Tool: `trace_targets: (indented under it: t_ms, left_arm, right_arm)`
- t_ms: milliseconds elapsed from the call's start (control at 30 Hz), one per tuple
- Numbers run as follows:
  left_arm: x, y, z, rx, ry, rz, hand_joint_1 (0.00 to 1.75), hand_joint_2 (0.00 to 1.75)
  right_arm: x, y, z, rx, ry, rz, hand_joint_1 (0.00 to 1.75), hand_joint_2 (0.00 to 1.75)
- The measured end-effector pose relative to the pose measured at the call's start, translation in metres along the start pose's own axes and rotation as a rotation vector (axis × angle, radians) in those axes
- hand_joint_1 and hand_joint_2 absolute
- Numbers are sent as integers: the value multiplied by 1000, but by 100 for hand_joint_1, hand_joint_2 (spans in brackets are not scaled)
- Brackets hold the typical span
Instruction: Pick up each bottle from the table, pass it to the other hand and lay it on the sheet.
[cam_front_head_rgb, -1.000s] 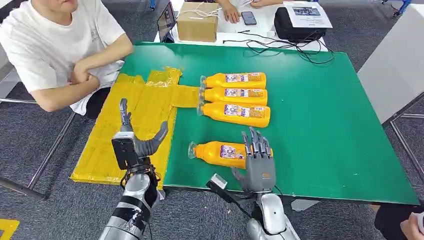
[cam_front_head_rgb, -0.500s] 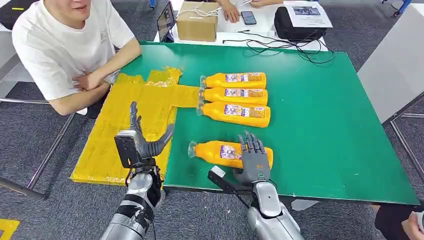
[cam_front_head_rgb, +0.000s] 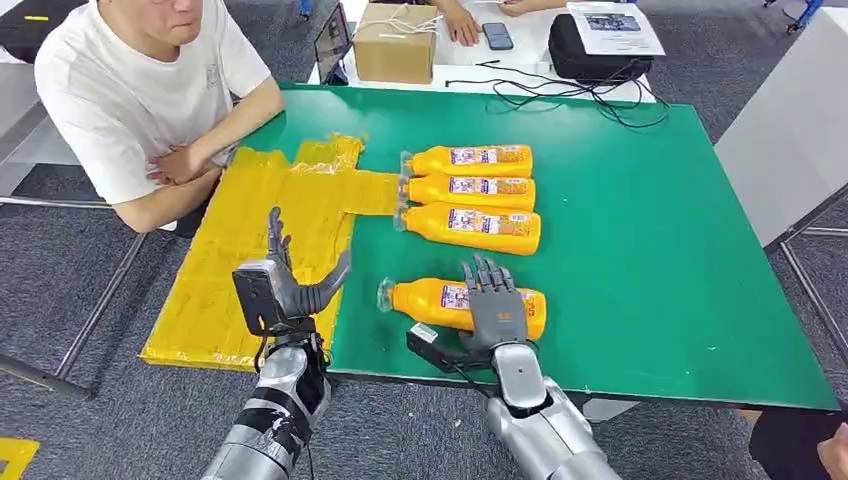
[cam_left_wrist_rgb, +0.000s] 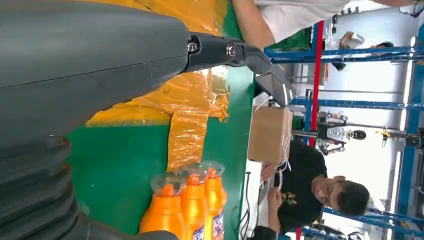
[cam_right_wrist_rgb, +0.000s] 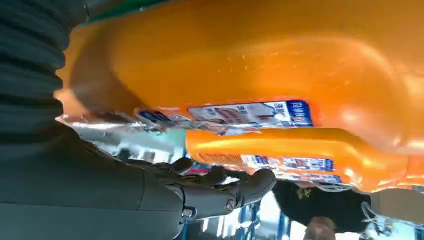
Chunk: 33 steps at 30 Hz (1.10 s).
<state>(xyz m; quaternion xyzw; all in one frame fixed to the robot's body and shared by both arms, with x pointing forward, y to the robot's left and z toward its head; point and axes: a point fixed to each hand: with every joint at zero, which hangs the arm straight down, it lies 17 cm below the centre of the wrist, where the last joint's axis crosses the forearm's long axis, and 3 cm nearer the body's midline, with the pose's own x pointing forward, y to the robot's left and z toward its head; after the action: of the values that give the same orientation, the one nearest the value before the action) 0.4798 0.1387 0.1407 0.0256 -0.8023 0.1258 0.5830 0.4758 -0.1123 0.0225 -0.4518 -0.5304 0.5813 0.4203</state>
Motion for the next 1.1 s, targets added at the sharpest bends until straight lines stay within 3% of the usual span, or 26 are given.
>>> trace_targets:
  t_ms: [333,633,933,967,1000,1100]
  left_arm:
    - [-3,11,2,18,1,-23,0,175]
    - [-2,17,0,34,-3,-23,0,175]
    - [-3,14,0,17,0,-27,0,175]
    - [-3,13,0,15,2,-26,0,175]
    - [-3,12,-1,12,2,-25,0,175]
    - [-6,4,-4,-10,9,-22,0,175]
  right_arm:
    - [-43,4,11,28,77,147,0,175]
    - [-52,4,16,26,78,165,0,175]
    - [-62,21,7,117,70,137,0,175]
    - [-63,23,4,131,71,118,140,175]
    - [-66,25,1,146,71,101,175,175]
    - [-72,40,-6,229,65,9,175,175]
